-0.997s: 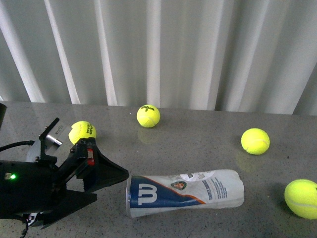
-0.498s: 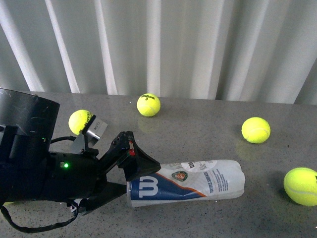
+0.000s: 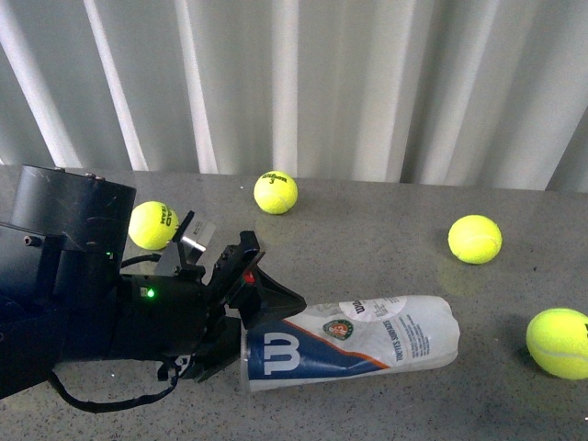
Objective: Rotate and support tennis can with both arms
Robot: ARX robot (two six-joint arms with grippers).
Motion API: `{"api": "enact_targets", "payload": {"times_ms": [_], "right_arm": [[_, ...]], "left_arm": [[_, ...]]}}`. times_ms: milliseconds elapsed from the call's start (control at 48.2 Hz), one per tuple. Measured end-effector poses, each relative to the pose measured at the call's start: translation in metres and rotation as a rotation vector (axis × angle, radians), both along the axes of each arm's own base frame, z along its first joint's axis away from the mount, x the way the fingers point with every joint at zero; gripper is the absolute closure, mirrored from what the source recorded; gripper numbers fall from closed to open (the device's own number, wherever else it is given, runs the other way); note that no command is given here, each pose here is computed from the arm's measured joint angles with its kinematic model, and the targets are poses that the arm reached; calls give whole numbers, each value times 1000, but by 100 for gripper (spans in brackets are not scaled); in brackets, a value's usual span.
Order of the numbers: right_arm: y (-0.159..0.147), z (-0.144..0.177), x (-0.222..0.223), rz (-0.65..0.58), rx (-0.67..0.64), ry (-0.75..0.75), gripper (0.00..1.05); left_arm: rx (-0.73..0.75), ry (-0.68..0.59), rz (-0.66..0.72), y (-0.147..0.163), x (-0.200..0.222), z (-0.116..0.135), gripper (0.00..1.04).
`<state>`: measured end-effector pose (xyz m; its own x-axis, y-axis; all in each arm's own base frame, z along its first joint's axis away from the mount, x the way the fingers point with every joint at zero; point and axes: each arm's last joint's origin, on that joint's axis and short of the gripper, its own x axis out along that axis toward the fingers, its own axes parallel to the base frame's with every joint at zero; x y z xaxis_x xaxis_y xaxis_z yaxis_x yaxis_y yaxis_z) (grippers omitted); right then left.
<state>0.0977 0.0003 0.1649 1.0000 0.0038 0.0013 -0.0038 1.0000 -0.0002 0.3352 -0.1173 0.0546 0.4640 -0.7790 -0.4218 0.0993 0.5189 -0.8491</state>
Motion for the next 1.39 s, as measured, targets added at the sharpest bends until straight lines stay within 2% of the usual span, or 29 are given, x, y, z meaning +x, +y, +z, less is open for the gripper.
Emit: {"api": "enact_targets", "payload": {"times_ms": [42, 187, 311, 561, 623, 727, 851, 934, 1017, 1038, 1225, 1308, 1391], "right_arm": [[0, 0, 0, 0, 0, 0, 7], [0, 0, 0, 0, 0, 0, 7], [0, 0, 0, 0, 0, 0, 7], [0, 0, 0, 0, 0, 0, 7], [0, 0, 0, 0, 0, 0, 7], [0, 0, 0, 0, 0, 0, 7], [0, 0, 0, 0, 0, 0, 7], [0, 0, 0, 0, 0, 0, 7], [0, 0, 0, 0, 0, 0, 7], [0, 0, 0, 0, 0, 0, 7], [0, 0, 0, 0, 0, 0, 7], [0, 0, 0, 0, 0, 0, 7], [0, 0, 0, 0, 0, 0, 7]], "left_arm": [[-18, 6, 7, -1, 0, 1, 66], [-53, 9, 23, -2, -1, 4, 87], [-81, 20, 23, -3, -8, 7, 102], [-62, 24, 11, -2, -17, 36, 101], [-39, 20, 2, 1, -16, 49, 101], [22, -22, -21, 4, -8, 88, 101], [140, -132, -63, 3, 7, 152, 101], [317, -237, -125, -5, 16, 206, 101], [456, -292, -199, -16, 19, 234, 101], [530, -321, -233, -20, 21, 244, 101], [879, -389, -438, -42, 32, 273, 101], [1015, -408, -533, -49, 36, 275, 101], [1145, -432, -614, -58, 40, 264, 101]]}}
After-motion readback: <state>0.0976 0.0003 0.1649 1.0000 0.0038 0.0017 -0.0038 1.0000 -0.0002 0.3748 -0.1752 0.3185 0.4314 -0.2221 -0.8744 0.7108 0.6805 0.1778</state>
